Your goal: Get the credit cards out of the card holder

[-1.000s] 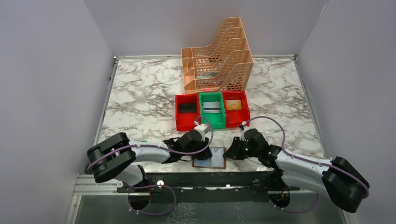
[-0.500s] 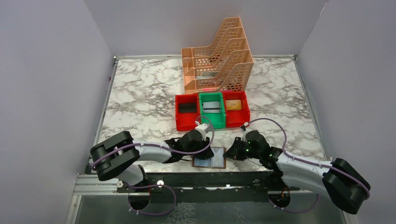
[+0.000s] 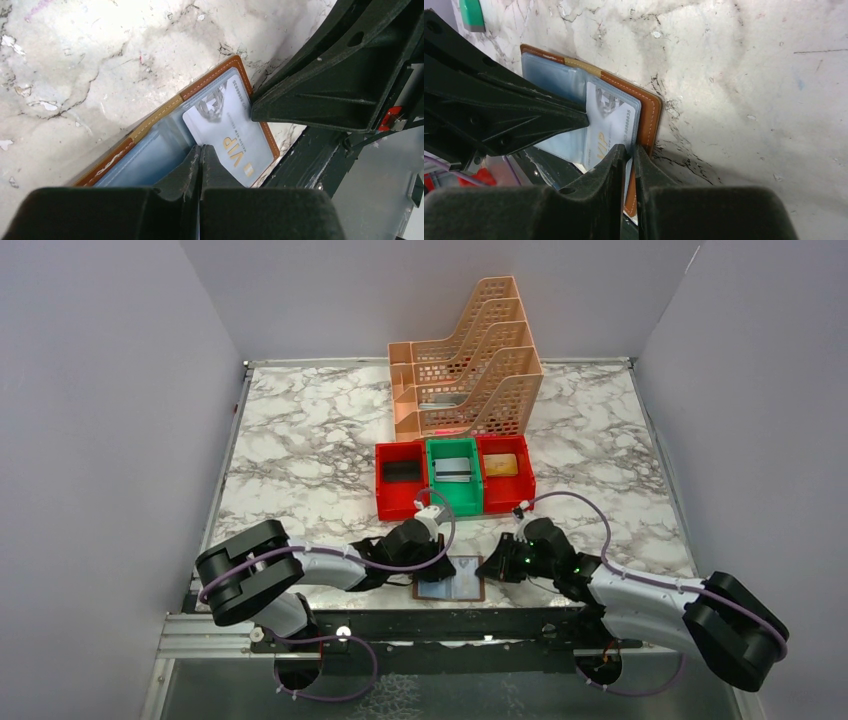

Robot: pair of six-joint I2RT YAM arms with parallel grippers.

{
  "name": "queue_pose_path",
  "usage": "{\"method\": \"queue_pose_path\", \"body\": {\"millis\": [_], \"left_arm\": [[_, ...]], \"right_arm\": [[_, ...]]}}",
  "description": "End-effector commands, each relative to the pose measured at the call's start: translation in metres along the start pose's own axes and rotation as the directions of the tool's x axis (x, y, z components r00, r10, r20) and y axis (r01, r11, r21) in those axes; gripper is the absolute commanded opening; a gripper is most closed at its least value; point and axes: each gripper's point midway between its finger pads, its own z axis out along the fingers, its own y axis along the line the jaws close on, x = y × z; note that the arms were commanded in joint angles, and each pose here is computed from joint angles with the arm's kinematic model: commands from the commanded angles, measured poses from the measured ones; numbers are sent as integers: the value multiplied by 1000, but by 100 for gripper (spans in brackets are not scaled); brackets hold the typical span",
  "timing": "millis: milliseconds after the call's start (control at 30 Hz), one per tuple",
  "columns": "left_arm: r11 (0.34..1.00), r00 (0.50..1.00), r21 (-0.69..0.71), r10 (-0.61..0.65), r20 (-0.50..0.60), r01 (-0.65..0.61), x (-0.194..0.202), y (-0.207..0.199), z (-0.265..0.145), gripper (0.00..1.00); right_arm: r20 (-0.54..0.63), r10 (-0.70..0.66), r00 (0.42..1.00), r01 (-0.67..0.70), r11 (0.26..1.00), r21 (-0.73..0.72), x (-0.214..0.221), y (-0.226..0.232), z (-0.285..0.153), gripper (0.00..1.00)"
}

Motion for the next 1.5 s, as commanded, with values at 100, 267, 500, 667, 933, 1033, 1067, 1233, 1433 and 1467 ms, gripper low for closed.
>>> {"method": "queue_pose_path", "body": {"millis": [100, 267, 500, 667, 933, 1033, 1067, 1233, 1433, 1467], "left_arm": [[999, 1000, 40, 8, -7, -8, 5, -8, -7, 0], [999, 1000, 39, 9, -1, -9, 4, -9, -9, 0], [1000, 1000, 10, 18, 11, -18, 1, -4, -13, 0], [997, 997, -39, 63, -45, -65, 4, 0, -15, 18], [993, 996, -104, 50, -71, -58, 14, 17, -20, 27], [994, 998, -104, 17, -59, -23, 19, 21, -20, 27], [996, 999, -94, 2, -51, -7, 21, 21, -20, 27], [997, 997, -32, -71, 9, 71, 14, 10, -16, 24], [990, 988, 16, -143, 52, 142, 5, 1, -12, 24], [988, 987, 12, -151, 61, 151, 5, 2, -13, 24]], "right_arm": [[-63, -40, 997, 42, 999, 35, 8, -2, -8, 27], [-44, -55, 998, 56, 998, 26, 0, 8, -16, 34], [-64, -80, 995, 71, 990, -121, 4, 33, -17, 35], [-113, -65, 991, 58, 996, -64, 13, 17, -5, 30], [-136, 25, 990, -12, 995, 101, 26, -23, 7, 23], [-127, 41, 991, -32, 997, 71, 29, -21, 6, 16], [-125, 45, 991, -37, 997, 64, 29, -21, 6, 13], [-145, 65, 987, -54, 995, 85, 39, -31, 6, 10], [-182, 74, 981, -65, 997, 52, 47, -29, 9, 10], [-183, 77, 980, -68, 996, 55, 48, -30, 10, 10]]}}
